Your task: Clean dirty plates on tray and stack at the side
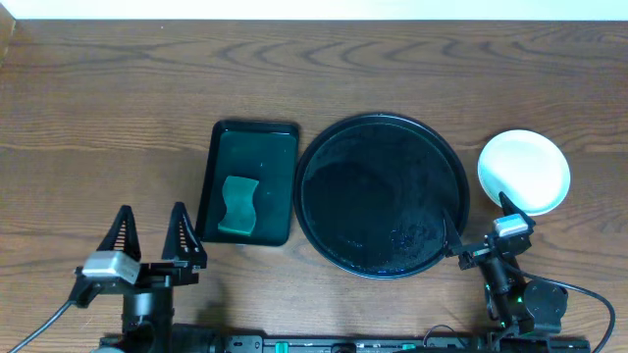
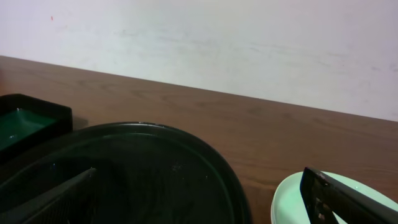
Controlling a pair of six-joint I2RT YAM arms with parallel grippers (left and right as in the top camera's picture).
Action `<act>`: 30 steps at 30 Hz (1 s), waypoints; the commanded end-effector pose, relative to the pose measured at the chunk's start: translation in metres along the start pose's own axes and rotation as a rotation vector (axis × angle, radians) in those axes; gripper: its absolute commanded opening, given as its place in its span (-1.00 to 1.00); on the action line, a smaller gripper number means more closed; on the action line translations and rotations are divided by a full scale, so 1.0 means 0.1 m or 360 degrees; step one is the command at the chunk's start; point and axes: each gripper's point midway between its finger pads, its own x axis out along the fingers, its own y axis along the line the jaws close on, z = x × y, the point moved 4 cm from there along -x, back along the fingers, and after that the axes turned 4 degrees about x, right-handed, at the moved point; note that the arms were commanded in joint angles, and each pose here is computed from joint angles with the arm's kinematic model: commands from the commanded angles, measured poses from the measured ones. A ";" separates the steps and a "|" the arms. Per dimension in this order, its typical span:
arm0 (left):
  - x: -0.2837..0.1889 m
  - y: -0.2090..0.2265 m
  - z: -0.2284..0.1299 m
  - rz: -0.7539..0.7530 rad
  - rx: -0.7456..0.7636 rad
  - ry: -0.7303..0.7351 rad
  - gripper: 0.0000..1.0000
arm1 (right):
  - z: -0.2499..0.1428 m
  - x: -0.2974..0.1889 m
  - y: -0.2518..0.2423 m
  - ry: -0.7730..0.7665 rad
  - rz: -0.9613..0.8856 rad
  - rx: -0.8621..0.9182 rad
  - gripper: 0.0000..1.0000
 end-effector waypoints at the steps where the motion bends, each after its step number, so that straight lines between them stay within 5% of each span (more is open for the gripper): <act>1: -0.01 -0.03 0.13 -0.0023 0.0002 -0.0113 0.58 | -0.01 0.00 0.03 0.0001 0.0023 0.0004 0.98; 9: 0.03 -0.14 0.19 -0.0167 -0.0002 -0.0245 0.57 | -0.01 0.00 0.03 0.0001 0.0024 0.0003 0.99; 30: 0.31 -0.04 -0.61 -0.0219 0.0001 -0.0265 0.58 | -0.01 0.00 0.03 0.0001 0.0023 0.0003 0.99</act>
